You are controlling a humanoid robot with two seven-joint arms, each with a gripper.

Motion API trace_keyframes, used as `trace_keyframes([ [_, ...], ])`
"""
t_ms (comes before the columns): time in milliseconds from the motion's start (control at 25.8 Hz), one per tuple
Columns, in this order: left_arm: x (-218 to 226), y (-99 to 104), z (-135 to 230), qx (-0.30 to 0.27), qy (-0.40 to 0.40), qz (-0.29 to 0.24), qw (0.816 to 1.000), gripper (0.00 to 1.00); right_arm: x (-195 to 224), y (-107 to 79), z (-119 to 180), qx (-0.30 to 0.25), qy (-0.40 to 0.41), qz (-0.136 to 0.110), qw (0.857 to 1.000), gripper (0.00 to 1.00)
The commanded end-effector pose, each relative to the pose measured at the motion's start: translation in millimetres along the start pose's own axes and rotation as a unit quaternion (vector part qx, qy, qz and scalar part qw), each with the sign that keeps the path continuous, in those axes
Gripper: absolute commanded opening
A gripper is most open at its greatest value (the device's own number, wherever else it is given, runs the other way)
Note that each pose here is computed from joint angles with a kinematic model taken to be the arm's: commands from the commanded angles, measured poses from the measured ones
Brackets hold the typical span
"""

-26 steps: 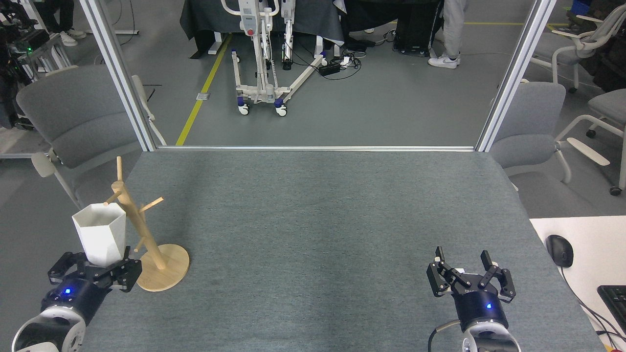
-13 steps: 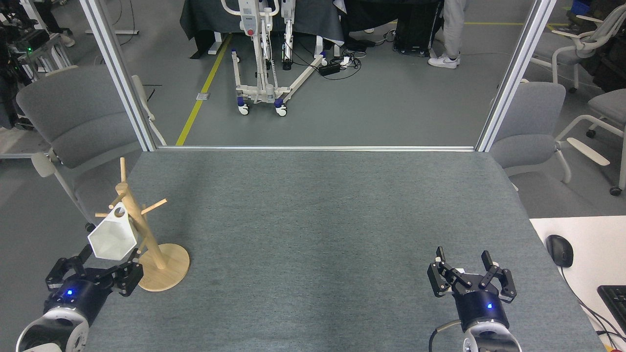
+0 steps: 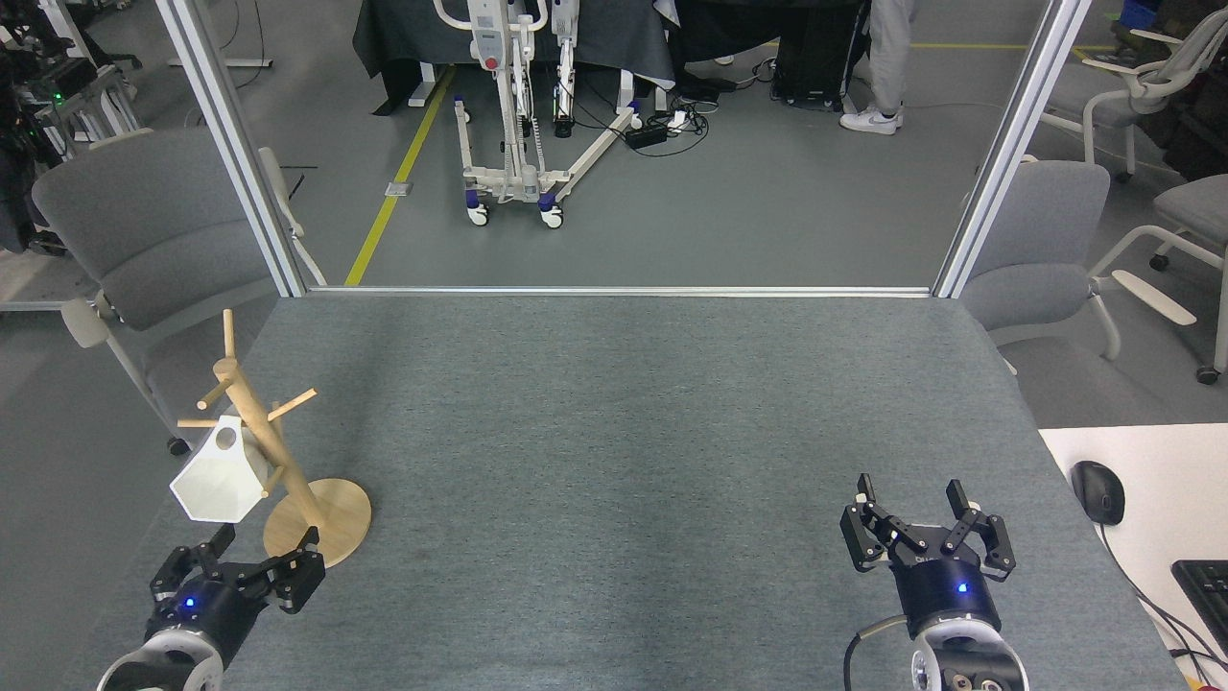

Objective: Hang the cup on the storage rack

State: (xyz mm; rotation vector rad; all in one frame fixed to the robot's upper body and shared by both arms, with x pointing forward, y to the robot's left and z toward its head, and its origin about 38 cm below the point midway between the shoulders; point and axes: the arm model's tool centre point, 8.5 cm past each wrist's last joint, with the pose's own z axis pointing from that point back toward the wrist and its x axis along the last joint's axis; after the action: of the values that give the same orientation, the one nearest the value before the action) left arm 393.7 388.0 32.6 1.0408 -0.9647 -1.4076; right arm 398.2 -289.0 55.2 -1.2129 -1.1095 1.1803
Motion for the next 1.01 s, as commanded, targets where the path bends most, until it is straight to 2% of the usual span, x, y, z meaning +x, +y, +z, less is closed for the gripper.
trace_keyframes([
  [0,22.9,-6.8,-3.9,0.019,-0.02,0.009,1.0,0.98,-1.4,-1.6,-2.6,-0.002,-0.001,0.003,1.0,1.0],
  [232,96.1,-6.5,-13.4,0.06,-0.068,0.058,0.994,0.98,3.9,-9.7,-11.3,-0.011,-0.005,-0.001,1.0,1.0],
  [310,124.1,1.4,-17.9,0.073,-0.082,0.082,0.991,0.98,7.0,-13.4,-14.8,-0.015,-0.006,-0.004,1.0,1.0],
  [387,137.9,13.7,-23.8,0.084,-0.084,0.084,0.989,0.98,7.9,-16.8,-16.6,-0.018,-0.006,-0.005,1.0,1.0],
  [581,192.6,67.3,-46.2,0.123,-0.044,0.038,0.991,0.98,8.6,-14.1,-16.9,-0.008,-0.005,-0.008,1.0,1.0],
  [697,217.5,89.8,-49.0,0.144,-0.025,0.022,0.989,0.98,8.7,-17.6,-18.8,-0.011,-0.005,-0.006,1.0,1.0],
  [891,243.0,134.5,-28.3,0.212,-0.026,0.022,0.977,0.98,14.4,-17.2,-17.7,-0.011,-0.008,-0.013,1.0,1.0],
  [969,244.1,136.1,-13.2,0.225,-0.033,0.032,0.973,0.98,22.4,-18.7,-17.3,-0.014,-0.01,-0.022,1.0,1.0],
])
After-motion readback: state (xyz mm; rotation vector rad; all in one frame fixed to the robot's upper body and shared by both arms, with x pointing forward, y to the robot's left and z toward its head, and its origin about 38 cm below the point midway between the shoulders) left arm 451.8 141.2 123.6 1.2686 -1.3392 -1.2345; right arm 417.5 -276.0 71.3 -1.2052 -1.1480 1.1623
